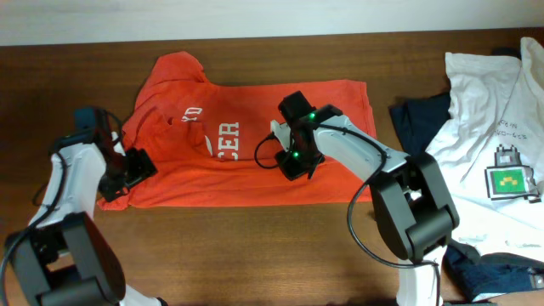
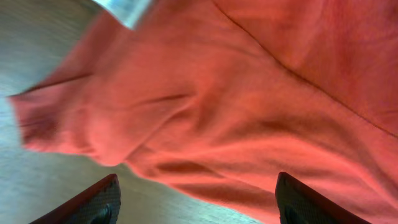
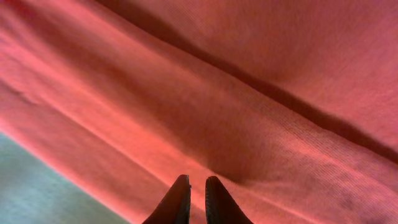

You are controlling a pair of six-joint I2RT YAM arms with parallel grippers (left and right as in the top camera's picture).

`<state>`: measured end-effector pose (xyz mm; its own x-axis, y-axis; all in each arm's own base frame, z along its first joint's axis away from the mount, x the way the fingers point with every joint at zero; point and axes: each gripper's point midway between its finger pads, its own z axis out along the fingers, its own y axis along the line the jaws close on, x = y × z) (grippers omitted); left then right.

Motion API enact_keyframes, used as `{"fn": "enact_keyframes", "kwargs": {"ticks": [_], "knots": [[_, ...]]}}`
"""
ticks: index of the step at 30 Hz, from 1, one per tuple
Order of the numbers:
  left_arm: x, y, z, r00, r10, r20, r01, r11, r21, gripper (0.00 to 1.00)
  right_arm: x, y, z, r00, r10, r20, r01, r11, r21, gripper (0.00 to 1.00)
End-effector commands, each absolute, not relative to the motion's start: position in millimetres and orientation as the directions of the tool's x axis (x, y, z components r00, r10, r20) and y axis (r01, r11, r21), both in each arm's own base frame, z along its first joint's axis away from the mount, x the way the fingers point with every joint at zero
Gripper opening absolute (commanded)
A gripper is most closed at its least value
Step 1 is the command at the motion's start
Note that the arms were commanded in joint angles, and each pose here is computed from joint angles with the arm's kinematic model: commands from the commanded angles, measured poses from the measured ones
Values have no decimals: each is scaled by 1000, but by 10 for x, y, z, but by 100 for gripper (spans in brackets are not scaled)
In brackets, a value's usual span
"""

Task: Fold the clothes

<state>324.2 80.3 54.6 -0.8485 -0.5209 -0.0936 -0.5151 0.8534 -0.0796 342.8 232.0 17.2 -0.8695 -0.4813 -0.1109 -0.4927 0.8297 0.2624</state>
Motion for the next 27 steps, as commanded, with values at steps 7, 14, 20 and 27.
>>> {"fn": "enact_keyframes", "kwargs": {"ticks": [7, 14, 20, 27], "knots": [[3183, 467, -54, -902, -432, -9, -430, 900, -67, 79, 3594, 2024, -127, -909, -411, -65, -416, 901, 121, 14], [3108, 577, -121, -901, -433, -12, -433, 902, 5, 79, 4058, 1415, -26, -973, -198, -115, -212, 968, 131, 19], [3098, 587, -120, -902, -433, -10, -433, 901, 12, 79, 4413, 737, 162, -982, 58, -181, 52, 998, 36, 27], [3073, 744, -117, -892, -451, -27, -452, 890, 63, 80, 3794, 401, 434, -994, 96, 51, 95, 995, -23, 31]]}}
